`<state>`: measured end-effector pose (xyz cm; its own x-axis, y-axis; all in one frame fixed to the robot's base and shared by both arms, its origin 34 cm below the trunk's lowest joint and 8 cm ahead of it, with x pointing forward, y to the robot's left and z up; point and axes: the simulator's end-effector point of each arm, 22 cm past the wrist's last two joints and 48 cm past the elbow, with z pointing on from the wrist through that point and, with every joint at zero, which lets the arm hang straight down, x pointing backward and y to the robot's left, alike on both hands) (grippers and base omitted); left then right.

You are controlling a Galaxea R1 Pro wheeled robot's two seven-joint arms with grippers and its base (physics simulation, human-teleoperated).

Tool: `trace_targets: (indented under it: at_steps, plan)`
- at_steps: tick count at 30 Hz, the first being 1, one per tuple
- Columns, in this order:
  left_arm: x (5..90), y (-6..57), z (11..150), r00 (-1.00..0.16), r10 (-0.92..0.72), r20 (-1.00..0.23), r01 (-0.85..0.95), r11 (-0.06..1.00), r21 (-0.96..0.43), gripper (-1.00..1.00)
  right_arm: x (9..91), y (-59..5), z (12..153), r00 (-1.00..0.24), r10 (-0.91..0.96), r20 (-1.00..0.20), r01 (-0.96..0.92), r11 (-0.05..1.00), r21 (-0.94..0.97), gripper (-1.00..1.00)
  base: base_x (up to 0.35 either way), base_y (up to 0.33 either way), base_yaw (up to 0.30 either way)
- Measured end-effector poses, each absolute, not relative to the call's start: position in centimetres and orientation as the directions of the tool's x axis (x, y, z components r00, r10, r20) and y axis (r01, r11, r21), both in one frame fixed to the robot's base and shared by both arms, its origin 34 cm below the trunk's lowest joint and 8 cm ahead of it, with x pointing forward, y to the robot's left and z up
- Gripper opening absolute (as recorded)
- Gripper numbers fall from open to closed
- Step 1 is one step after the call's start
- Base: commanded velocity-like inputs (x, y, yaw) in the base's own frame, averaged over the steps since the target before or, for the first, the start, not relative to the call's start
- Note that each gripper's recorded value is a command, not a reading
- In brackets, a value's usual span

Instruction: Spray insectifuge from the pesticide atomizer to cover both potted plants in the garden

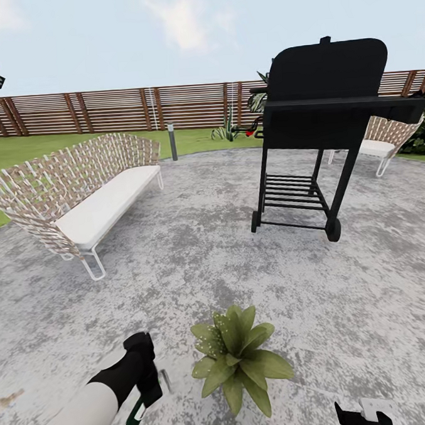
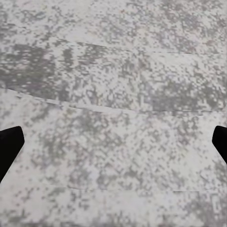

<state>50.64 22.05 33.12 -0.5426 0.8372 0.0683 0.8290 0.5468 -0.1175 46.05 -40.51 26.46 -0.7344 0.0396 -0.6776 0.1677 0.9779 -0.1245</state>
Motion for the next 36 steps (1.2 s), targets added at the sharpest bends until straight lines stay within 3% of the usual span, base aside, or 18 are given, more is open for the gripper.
trace_targets:
  at_steps: [5, 12, 26, 36]
  plan:
    - [50.3, 23.7, 32.6, -0.551, 0.830, 0.089, 0.824, 0.558, -0.100, -1.00, 46.0, -40.5, 26.5, -0.734, 0.040, -0.678, 0.168, 0.978, -0.125, 1.00, 0.000, 0.000, 0.000]
    - [52.8, 23.0, 32.7, -0.610, 0.792, 0.019, 0.792, 0.610, -0.025, -1.00, 46.0, -40.5, 26.5, -0.734, 0.040, -0.678, 0.168, 0.978, -0.125, 1.00, 0.000, 0.000, 0.000]
    - [51.7, 22.3, 32.1, -0.626, 0.780, 0.006, 0.778, 0.625, -0.063, -1.00, 46.1, -40.5, 26.5, -0.734, 0.039, -0.678, 0.168, 0.978, -0.125, 1.00, 0.102, -0.035, 0.002]
    - [48.6, 22.9, 30.4, -0.627, 0.778, 0.047, 0.772, 0.628, -0.099, -1.00, 46.1, -40.5, 26.5, -0.733, 0.039, -0.679, 0.168, 0.978, -0.125, 1.00, 0.006, 0.000, 0.218]
